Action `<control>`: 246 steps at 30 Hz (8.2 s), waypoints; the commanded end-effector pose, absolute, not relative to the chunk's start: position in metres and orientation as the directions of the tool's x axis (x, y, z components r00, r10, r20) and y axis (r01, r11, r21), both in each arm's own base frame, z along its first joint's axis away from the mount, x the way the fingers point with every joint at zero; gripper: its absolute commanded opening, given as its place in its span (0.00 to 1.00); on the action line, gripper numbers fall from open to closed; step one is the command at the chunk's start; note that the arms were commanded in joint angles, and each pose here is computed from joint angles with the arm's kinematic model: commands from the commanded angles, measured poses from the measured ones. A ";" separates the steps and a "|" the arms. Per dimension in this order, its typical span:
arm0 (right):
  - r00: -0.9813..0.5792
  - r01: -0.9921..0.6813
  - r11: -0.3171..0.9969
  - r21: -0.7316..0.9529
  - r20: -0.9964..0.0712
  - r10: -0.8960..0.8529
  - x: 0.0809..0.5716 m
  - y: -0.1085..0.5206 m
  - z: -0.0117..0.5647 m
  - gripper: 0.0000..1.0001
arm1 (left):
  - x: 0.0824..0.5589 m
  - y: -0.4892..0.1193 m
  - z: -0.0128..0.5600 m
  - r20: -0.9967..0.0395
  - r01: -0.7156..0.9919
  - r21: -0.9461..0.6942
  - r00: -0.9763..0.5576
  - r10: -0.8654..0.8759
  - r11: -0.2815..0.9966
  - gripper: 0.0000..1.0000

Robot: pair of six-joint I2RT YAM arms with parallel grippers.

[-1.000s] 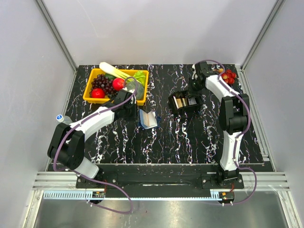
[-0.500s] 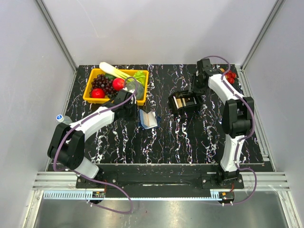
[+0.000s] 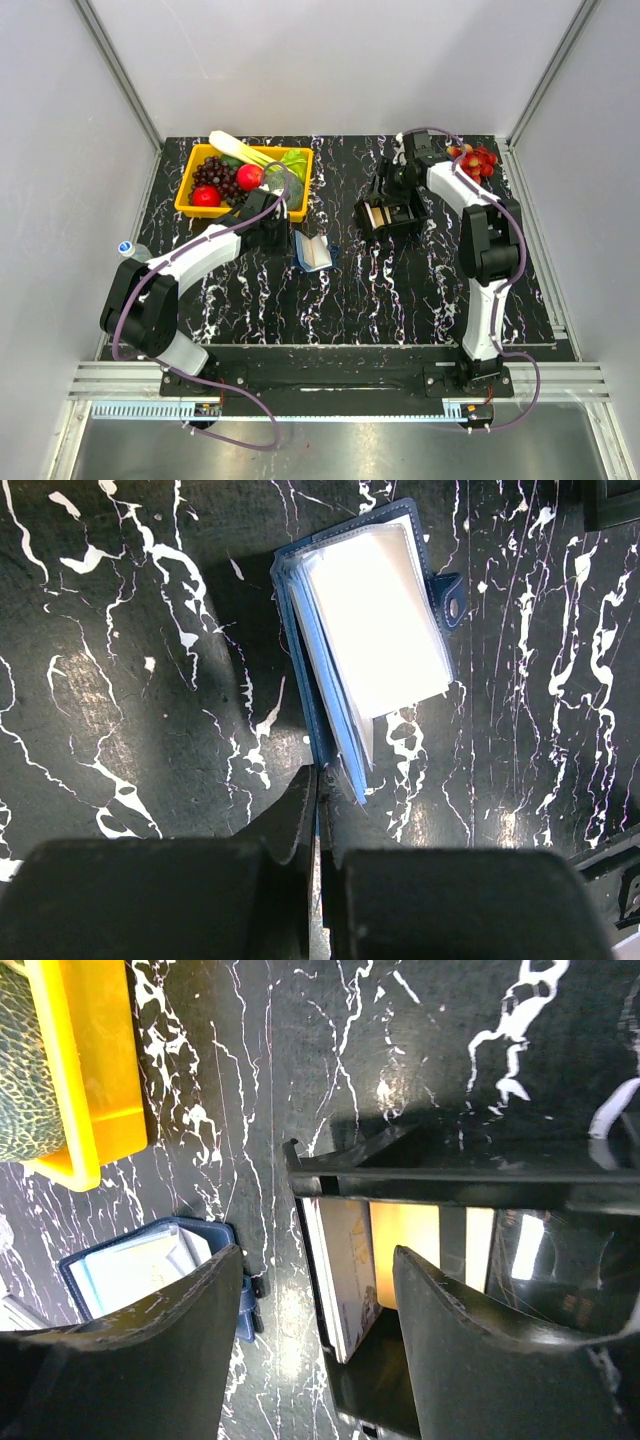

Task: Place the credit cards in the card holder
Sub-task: Move the storage box to the center of the board, then pick up the credit card from the storage box.

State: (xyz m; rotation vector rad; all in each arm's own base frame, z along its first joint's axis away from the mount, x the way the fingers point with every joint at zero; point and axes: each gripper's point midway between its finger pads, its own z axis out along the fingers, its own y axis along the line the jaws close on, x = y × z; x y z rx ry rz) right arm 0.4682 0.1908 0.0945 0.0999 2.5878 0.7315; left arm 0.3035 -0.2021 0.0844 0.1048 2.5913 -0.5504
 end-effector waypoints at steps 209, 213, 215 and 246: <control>-0.917 -0.286 0.732 0.618 -0.398 -0.022 0.353 0.252 0.099 0.66 | 0.295 -0.220 0.085 -0.446 0.233 -0.455 -0.895 0.007 0.859 0.00; -0.923 -0.283 0.745 0.604 -0.383 -0.040 0.349 0.258 0.088 0.66 | 0.295 -0.221 0.083 -0.438 0.231 -0.459 -0.899 0.008 0.858 0.00; -0.925 -0.273 0.768 0.580 -0.377 -0.044 0.349 0.258 0.081 0.66 | 0.294 -0.220 0.083 -0.437 0.231 -0.459 -0.899 0.008 0.858 0.00; -0.897 -0.294 0.788 0.540 -0.440 -0.034 0.351 0.261 0.103 0.42 | 0.293 -0.222 0.085 -0.438 0.236 -0.468 -0.899 0.008 0.852 0.00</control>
